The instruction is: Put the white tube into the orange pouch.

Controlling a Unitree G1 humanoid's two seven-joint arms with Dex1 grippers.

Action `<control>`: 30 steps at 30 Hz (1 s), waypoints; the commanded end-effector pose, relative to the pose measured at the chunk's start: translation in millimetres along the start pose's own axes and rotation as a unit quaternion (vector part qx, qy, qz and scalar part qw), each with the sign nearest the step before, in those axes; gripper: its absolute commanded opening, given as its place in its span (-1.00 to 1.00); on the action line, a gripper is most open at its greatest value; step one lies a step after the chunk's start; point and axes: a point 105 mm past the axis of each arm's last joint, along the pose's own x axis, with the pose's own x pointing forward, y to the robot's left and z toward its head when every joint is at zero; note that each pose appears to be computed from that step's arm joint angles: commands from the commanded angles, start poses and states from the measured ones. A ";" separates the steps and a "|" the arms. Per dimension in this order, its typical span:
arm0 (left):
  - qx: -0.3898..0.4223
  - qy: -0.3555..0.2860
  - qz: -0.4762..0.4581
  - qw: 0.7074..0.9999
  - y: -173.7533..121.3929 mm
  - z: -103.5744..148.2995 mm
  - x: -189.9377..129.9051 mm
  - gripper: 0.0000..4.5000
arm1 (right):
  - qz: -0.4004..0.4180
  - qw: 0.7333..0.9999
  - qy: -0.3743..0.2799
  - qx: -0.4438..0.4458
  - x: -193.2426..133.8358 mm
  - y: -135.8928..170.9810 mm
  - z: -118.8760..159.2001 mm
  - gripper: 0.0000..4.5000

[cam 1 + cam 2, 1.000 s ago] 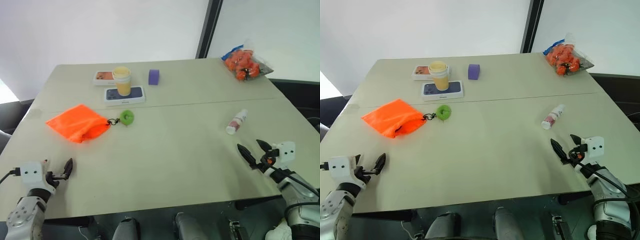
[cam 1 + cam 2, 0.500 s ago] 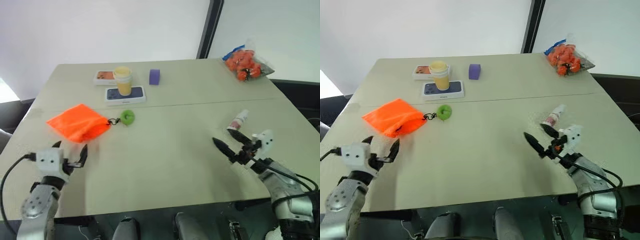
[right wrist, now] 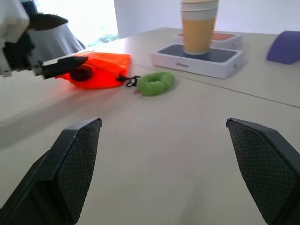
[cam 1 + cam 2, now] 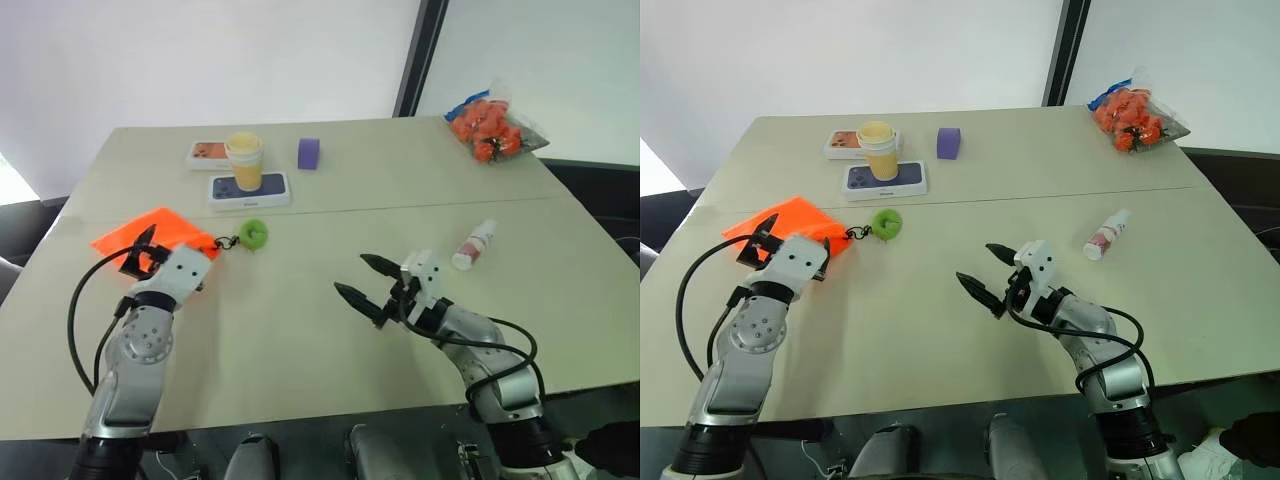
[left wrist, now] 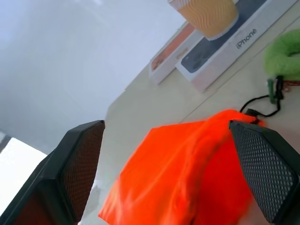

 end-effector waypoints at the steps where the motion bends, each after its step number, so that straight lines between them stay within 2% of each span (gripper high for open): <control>1: 0.033 0.017 0.005 0.999 6.8 -5.3 4.3 1.00 | 0.003 1.000 -0.025 -0.014 4.4 1.9 12.7 0.96; 12: 0.036 0.078 0.003 0.996 15.7 -33.5 18.0 1.00 | 0.001 0.999 -0.029 -0.013 7.0 4.9 13.3 0.96; 17: 0.038 0.082 0.007 0.996 18.7 -36.4 26.1 1.00 | -0.002 0.999 -0.031 -0.013 8.3 4.9 13.0 0.96; 20: 0.044 0.074 0.000 0.996 16.1 -34.9 30.8 0.66 | -0.005 0.999 -0.032 -0.015 9.0 3.9 13.1 1.00; 27: 0.042 0.074 -0.012 0.996 12.7 -36.7 34.2 -0.93 | -0.015 0.999 -0.039 -0.019 8.1 2.0 14.9 1.00; 28: 0.041 0.074 -0.013 0.996 12.3 -37.1 34.2 -0.99 | -0.016 0.999 -0.039 -0.019 8.0 1.9 15.1 1.00; 30: 0.034 0.078 -0.022 0.996 9.6 -38.3 34.3 -0.99 | -0.017 0.999 -0.041 -0.020 7.9 2.0 15.8 1.00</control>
